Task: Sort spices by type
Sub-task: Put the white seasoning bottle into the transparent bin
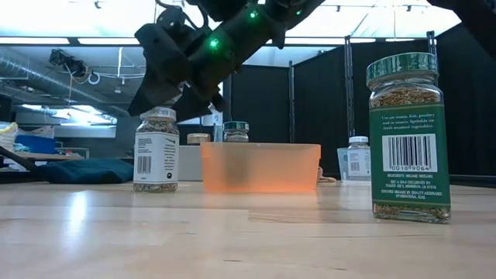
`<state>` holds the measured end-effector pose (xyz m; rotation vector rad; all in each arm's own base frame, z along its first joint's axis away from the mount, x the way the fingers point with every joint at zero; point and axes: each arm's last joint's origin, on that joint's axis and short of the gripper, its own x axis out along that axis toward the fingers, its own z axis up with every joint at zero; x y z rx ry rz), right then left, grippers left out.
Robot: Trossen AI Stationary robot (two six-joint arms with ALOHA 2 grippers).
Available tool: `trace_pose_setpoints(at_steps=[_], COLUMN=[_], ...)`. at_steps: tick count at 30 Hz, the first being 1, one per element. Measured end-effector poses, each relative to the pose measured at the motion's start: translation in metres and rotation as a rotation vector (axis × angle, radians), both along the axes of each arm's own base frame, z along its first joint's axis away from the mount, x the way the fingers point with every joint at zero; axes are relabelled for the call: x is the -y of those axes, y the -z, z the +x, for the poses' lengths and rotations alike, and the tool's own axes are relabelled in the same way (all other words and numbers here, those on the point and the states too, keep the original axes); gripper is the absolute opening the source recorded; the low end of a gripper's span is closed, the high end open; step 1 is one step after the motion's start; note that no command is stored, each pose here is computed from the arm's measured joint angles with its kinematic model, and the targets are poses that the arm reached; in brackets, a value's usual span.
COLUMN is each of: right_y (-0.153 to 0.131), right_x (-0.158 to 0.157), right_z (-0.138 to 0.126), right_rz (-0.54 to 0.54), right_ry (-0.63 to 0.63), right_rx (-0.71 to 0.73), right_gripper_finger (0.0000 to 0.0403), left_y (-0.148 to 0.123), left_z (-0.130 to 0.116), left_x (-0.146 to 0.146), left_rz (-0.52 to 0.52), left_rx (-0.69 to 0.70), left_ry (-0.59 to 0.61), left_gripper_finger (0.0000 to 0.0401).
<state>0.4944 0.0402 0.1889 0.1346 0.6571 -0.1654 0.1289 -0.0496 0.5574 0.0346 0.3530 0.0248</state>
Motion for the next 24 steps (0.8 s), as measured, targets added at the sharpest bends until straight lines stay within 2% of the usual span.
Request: trace_pose_setpoints(at_steps=[16,24], right_y=[0.0021,0.0077], right_x=[0.0002,0.0016], right_z=[-0.0025,-0.0077], right_rz=[0.019,0.03], right_ry=[0.018,0.043], right_rx=[-0.034,-0.11], right_gripper_finger=[0.0309,0.0274], left_y=[-0.0002,-0.0002], left_z=[0.0001,0.0001], left_x=[0.0,0.0], left_rz=[-0.002,-0.002], left_rx=[0.002,0.002], left_ry=[-0.001,-0.001], left_gripper_finger=[0.029,0.029])
